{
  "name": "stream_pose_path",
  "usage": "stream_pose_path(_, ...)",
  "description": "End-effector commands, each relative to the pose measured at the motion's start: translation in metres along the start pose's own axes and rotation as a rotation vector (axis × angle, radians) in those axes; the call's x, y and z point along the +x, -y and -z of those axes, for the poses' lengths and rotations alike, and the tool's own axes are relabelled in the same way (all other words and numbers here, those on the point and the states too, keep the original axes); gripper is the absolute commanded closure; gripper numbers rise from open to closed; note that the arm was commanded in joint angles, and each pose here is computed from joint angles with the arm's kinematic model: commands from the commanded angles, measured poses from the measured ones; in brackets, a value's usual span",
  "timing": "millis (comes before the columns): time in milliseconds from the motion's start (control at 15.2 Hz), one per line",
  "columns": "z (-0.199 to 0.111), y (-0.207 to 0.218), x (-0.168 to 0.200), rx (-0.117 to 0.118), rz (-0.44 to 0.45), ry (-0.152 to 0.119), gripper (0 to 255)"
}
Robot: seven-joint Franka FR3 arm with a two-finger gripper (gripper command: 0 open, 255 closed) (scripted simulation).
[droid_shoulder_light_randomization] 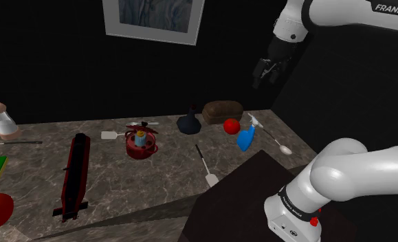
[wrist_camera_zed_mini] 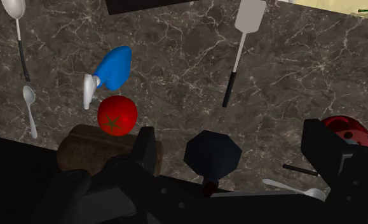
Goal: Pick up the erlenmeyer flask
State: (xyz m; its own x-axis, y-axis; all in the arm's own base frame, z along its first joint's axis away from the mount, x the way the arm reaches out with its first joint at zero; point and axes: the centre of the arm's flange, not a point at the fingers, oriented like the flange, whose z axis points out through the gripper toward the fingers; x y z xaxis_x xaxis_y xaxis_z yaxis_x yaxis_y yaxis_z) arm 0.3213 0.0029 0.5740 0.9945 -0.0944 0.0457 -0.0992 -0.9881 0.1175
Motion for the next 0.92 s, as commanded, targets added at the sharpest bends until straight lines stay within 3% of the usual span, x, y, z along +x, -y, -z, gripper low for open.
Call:
stream_pose_path(0,0.000,0.000,0.000,0.000,0.000,0.000,0)
stream_pose_path(858,-0.121,-0.009,0.125,0.055,-0.014,0.018,0)
